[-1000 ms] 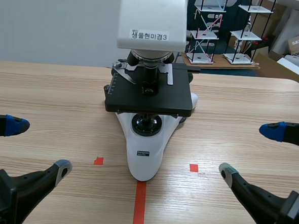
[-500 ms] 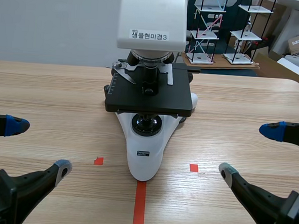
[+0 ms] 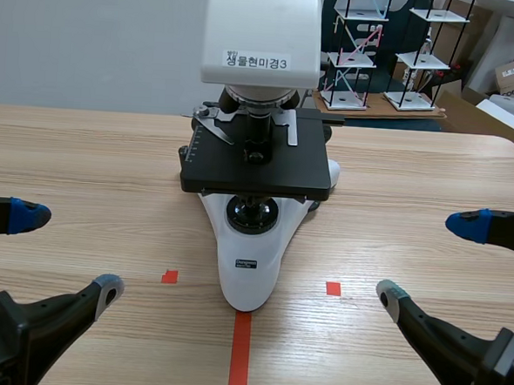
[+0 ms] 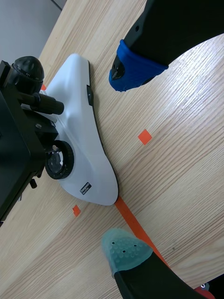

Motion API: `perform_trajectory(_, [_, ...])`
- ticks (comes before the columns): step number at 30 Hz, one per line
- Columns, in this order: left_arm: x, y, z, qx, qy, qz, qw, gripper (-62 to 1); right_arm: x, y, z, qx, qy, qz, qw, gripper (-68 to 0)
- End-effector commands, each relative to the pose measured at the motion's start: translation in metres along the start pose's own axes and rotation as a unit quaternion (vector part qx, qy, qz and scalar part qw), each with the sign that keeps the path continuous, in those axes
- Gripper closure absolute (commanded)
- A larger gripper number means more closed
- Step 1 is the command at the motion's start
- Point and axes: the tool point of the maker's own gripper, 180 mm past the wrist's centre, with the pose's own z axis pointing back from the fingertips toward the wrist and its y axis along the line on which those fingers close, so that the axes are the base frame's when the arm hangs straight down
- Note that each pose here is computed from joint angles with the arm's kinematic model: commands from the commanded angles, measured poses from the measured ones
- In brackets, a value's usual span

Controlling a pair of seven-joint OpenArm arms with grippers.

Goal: Return to the home posture

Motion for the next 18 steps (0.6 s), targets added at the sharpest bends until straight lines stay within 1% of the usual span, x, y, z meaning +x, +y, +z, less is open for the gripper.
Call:
perform_trajectory(1, [0.0078, -0.0028, -0.001, -0.004, -0.018, 0.005, 0.9998, -62.3, 0.0064, -0.0019, 0.0001, -0.002, -0.011, 0.001, 0.9999, -65.5])
perform_trajectory(18, [0.0078, -0.0028, -0.001, -0.004, -0.018, 0.005, 0.9998, -62.3, 0.0063, -0.0018, 0.0001, -0.001, -0.011, 0.002, 0.9999, -65.5])
